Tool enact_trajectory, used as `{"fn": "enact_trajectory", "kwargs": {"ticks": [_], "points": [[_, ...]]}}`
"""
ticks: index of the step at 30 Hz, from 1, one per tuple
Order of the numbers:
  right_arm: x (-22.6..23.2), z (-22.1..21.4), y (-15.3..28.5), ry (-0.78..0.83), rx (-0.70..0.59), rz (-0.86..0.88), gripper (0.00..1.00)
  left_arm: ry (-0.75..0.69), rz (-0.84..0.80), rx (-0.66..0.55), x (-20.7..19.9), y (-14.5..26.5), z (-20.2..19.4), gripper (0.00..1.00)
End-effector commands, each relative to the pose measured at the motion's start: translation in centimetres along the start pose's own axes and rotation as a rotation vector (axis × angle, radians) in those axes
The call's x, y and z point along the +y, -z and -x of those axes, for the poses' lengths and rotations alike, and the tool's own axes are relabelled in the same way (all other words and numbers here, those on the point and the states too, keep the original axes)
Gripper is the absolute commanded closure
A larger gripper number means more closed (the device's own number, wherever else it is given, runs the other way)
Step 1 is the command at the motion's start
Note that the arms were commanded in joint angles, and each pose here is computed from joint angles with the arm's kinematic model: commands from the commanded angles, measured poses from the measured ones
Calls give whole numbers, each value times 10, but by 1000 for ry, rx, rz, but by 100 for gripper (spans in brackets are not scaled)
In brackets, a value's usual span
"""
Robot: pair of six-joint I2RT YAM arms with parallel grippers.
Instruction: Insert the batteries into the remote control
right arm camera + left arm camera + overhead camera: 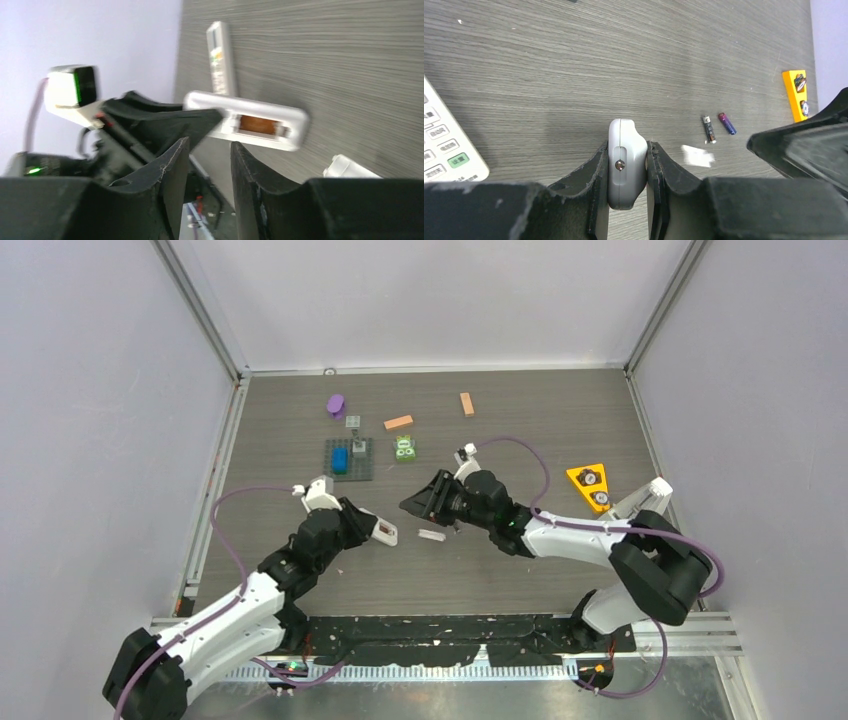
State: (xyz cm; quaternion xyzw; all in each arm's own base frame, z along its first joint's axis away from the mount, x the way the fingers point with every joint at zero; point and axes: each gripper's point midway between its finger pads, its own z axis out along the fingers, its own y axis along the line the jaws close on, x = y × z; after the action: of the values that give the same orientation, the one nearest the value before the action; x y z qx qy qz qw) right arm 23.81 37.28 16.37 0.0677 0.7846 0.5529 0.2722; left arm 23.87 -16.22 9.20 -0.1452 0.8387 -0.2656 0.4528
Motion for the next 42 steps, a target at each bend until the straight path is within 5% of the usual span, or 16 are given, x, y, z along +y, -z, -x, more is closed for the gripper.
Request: {"fn": "enact_trajectory", "kwargs": {"ticks": [1,9,21,29,42], "points": [[-50,13,19,110,-54,-261,58,-160,132,100,37,11,-20,100],[-37,18,36,335,6,-266,44,-295,-12,95,-2,21,3,100],[65,-23,86,824,289,267,16,-518,-553,242,-120,99,26,100],[109,-29,108,921,300,471,15,-583,-968,356,-188,168,33,100],[116,-48,117,915,424,566,22,-610,-1090,321,-219,189,54,100]]}}
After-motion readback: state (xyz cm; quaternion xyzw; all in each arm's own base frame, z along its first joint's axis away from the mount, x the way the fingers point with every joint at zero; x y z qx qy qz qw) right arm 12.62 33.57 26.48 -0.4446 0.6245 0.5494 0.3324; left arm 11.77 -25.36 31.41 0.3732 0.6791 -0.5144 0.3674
